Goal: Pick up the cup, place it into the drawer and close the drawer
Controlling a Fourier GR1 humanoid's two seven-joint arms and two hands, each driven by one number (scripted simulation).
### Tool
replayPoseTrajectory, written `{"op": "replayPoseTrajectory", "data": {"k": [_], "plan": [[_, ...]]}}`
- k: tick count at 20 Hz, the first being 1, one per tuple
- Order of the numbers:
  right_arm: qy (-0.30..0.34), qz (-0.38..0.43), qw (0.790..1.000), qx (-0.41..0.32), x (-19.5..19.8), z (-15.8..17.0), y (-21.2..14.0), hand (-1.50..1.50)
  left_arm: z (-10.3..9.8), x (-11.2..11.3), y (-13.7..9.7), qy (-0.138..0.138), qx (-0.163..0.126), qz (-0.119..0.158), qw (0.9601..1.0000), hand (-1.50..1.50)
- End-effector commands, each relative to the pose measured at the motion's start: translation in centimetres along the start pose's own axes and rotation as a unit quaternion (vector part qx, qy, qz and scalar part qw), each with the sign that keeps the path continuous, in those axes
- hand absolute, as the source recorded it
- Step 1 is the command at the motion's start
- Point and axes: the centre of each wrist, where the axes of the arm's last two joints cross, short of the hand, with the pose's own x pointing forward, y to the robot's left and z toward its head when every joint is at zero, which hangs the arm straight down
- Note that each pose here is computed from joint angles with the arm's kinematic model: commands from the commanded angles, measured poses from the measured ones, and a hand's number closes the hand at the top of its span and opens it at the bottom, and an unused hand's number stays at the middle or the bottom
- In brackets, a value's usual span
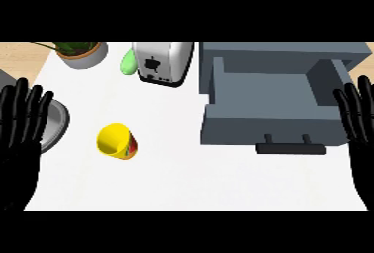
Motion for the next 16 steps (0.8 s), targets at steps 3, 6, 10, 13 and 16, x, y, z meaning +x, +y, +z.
{"op": "replayPoseTrajectory", "data": {"k": [3, 6, 10, 13, 16], "plan": [[-0.004, -0.002, 1.0, 0.01, -0.6, 0.2, -0.3, -1.5, -1.4, -0.1, 0.8, -0.019, -0.139, 0.081, 0.9868, -1.5], [-0.031, -0.03, 0.999, 0.001, 0.3, -0.8, 1.0, -1.5, -1.8, -0.4, 0.8, -0.052, -0.271, 0.139, 0.951, -1.5], [0.052, -0.029, 0.996, 0.072, -1.4, -0.4, 1.5, -1.5, -1.2, -5.2, 4.0, 0.087, -0.226, 0.227, 0.9432, -1.5], [0.054, -0.039, 0.996, 0.067, -1.4, -1.7, -0.2, -1.5, -3.0, -6.3, 6.5, 0.094, -0.229, 0.235, 0.9398, -1.5], [0.061, -0.034, 0.995, 0.068, -2.3, -2.5, 1.5, -1.5, -4.8, -8.6, 6.3, 0.117, -0.237, 0.219, 0.9394, -1.5]]}}
